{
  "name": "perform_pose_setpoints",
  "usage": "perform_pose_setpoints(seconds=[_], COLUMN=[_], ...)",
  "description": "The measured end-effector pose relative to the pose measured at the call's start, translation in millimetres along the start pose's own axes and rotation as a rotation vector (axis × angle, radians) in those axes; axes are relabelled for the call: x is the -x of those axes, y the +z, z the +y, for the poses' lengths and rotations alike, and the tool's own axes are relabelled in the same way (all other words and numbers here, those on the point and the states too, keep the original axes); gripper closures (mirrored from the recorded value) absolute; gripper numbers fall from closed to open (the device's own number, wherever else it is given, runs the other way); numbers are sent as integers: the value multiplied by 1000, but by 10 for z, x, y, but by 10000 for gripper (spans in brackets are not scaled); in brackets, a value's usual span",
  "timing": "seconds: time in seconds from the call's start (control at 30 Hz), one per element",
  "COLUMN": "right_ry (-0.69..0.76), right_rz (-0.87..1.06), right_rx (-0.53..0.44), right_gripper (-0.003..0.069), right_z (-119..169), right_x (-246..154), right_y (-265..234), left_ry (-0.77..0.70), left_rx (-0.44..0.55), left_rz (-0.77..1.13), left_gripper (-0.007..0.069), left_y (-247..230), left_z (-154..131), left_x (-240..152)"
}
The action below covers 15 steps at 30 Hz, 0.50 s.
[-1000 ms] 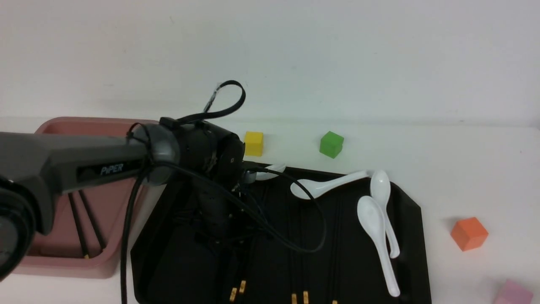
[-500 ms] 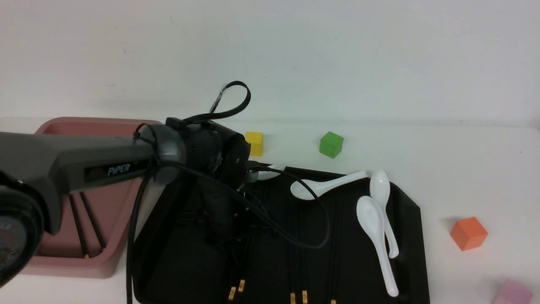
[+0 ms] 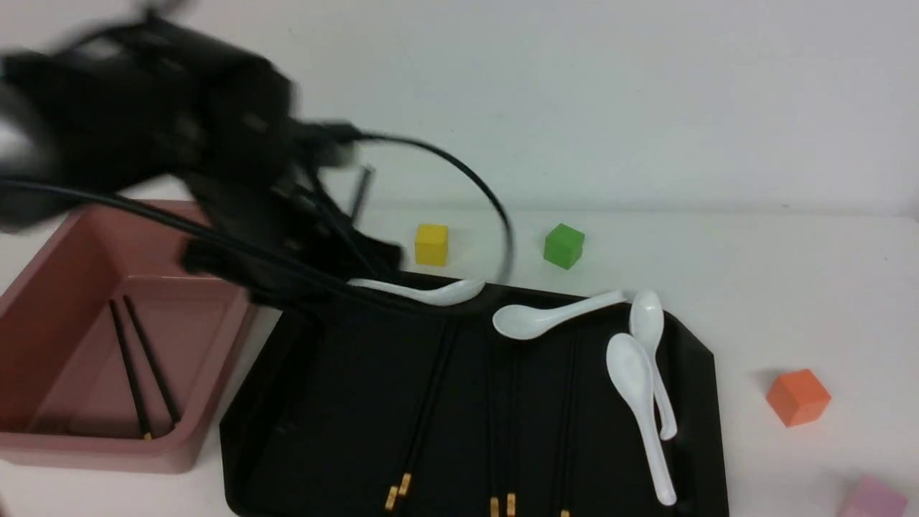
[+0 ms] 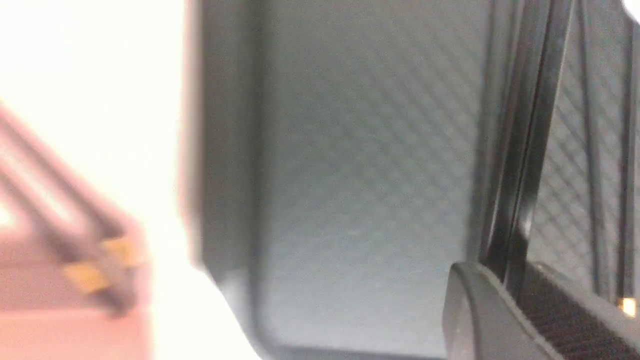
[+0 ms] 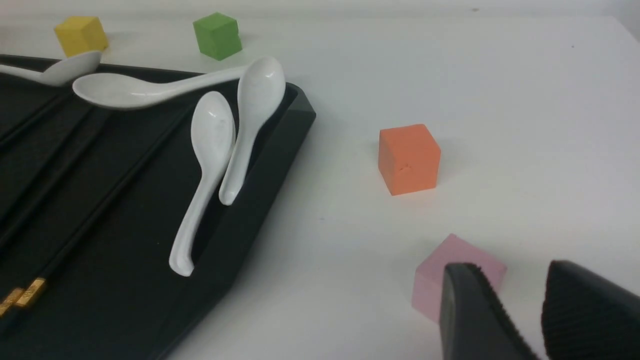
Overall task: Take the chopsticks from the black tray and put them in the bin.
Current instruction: Use the left arm to grab a pair of chopsticks, then use the left arm to put the chopsticks into the lunch box
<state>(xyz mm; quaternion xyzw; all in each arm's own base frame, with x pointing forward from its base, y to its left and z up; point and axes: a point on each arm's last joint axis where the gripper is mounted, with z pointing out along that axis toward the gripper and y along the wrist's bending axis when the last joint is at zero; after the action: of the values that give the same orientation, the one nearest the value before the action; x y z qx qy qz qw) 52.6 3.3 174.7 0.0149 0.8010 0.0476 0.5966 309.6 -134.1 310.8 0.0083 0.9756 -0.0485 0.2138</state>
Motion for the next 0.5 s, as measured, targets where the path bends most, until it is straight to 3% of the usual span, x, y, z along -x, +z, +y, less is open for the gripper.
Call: perform_pose_setpoints(seconds=[0.13,0.33,0.5], right_ry=[0,0,-1], right_rz=[0,0,0], right_rx=[0,0,0], right_gripper=[419,419,419], right_z=[0,0,0], right_x=[0,0,0], right_y=[0,0,0], left_ry=[-171,-559,-699], left_rx=[43,-18,-24], left_rz=[-9,1,-21], left_gripper=[546,546,546], left_y=[-152,109,479], left_z=[681,1613,1992], left_x=[140,249,314])
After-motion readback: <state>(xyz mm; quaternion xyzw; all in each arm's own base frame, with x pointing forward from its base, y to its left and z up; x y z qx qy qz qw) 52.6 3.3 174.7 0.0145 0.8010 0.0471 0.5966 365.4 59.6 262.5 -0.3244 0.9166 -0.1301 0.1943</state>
